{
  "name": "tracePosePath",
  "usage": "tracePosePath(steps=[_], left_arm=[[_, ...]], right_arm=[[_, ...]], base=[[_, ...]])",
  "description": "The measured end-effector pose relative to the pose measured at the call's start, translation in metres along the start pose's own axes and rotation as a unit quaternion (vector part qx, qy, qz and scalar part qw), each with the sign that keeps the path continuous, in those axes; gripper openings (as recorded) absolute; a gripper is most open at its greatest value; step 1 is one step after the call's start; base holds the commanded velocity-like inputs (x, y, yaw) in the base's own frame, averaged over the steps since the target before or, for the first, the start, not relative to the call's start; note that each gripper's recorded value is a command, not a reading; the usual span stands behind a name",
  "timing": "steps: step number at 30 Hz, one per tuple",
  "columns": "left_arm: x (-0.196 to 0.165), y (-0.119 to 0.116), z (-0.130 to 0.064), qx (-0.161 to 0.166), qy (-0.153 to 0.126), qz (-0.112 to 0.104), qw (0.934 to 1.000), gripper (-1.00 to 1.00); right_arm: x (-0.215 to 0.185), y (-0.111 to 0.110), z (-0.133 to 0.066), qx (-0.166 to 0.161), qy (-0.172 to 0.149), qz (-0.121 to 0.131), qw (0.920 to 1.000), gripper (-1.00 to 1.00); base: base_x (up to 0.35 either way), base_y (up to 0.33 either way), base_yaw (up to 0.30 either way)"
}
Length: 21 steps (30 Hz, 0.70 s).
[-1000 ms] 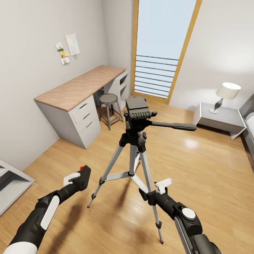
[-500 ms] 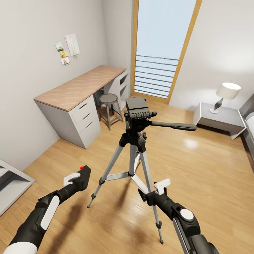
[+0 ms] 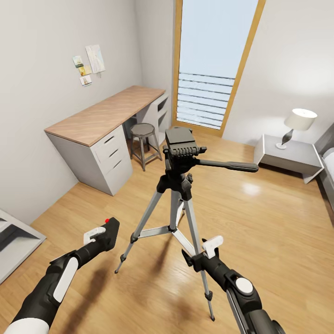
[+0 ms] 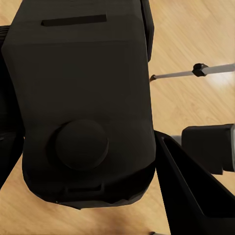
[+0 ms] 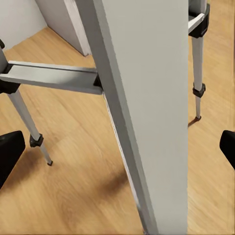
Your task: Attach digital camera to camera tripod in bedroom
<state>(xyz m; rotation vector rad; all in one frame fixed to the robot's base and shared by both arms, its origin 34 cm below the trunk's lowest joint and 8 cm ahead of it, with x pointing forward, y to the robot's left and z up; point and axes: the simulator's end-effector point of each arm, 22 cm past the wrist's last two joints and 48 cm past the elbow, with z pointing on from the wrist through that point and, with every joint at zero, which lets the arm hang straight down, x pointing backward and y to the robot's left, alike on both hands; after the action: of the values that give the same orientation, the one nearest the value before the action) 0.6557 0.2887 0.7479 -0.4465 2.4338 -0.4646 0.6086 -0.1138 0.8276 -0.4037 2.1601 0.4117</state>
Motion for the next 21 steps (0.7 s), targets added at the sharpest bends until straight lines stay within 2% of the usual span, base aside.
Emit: tracePosePath(steps=[16, 21], left_arm=[[-0.0001, 0.0000, 0.0000, 0.000, 0.000, 0.000, 1.0000, -1.00], [-0.0003, -0.0001, -0.0001, 0.000, 0.000, 0.000, 1.0000, -1.00]], right_arm=[[0.0026, -0.0024, -0.0009, 0.000, 0.003, -0.035, 0.9994, 1.00], [-0.0001, -0.0061, 0.0002, 0.006, 0.002, -0.065, 0.9978, 1.00]], base=[[0.000, 0.000, 0.000], [0.000, 0.000, 0.000]])
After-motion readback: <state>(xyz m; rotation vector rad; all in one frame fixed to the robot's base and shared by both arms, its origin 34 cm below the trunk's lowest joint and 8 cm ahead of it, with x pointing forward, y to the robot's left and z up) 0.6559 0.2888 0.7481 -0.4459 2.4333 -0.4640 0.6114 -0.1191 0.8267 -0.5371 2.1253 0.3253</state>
